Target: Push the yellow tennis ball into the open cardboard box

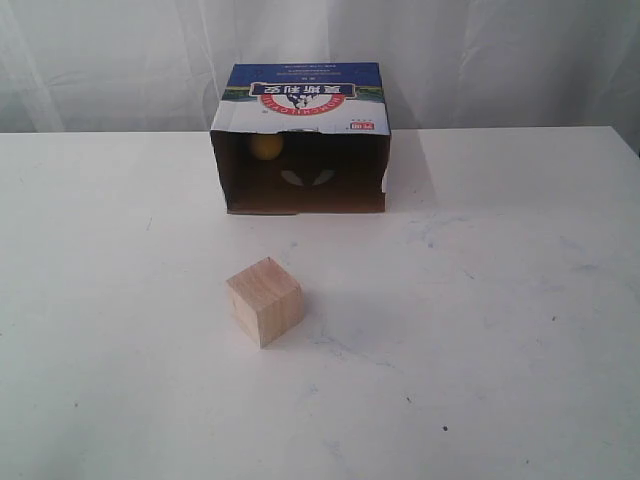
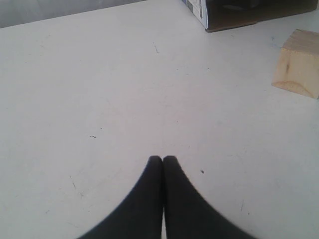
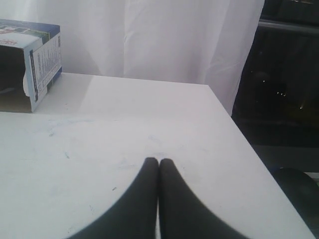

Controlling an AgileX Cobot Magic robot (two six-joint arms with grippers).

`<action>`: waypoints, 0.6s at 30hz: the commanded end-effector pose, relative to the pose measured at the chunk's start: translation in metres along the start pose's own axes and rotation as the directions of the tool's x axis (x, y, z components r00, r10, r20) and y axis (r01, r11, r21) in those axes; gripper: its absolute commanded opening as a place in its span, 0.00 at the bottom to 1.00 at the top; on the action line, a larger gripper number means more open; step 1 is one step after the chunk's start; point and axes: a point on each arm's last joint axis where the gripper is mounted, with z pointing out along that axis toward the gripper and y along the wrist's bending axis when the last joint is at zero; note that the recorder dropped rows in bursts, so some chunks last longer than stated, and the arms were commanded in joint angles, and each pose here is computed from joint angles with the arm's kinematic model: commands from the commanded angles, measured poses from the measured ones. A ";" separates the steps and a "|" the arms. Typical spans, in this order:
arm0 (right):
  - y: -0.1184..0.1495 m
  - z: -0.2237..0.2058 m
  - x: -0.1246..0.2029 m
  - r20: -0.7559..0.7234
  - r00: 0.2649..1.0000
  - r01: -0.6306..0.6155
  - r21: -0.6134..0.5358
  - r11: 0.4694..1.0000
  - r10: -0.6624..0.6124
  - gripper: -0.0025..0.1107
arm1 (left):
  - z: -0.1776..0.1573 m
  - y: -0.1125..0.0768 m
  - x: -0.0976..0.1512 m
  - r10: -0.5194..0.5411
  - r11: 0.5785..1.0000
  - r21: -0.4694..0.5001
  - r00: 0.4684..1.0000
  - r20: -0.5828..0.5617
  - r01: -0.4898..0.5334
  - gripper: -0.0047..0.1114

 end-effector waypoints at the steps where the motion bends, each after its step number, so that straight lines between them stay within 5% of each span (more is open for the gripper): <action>1: 0.000 0.000 0.002 0.000 1.000 0.015 0.006 1.000 -0.015 0.02 | 0.000 0.000 0.001 -0.012 1.000 -0.001 1.000 -0.001 0.012 0.04; 18: 0.000 0.000 0.002 0.000 1.000 0.011 0.006 1.000 -0.011 0.02 | 0.000 0.000 0.001 -0.012 1.000 -0.001 1.000 -0.001 0.012 0.04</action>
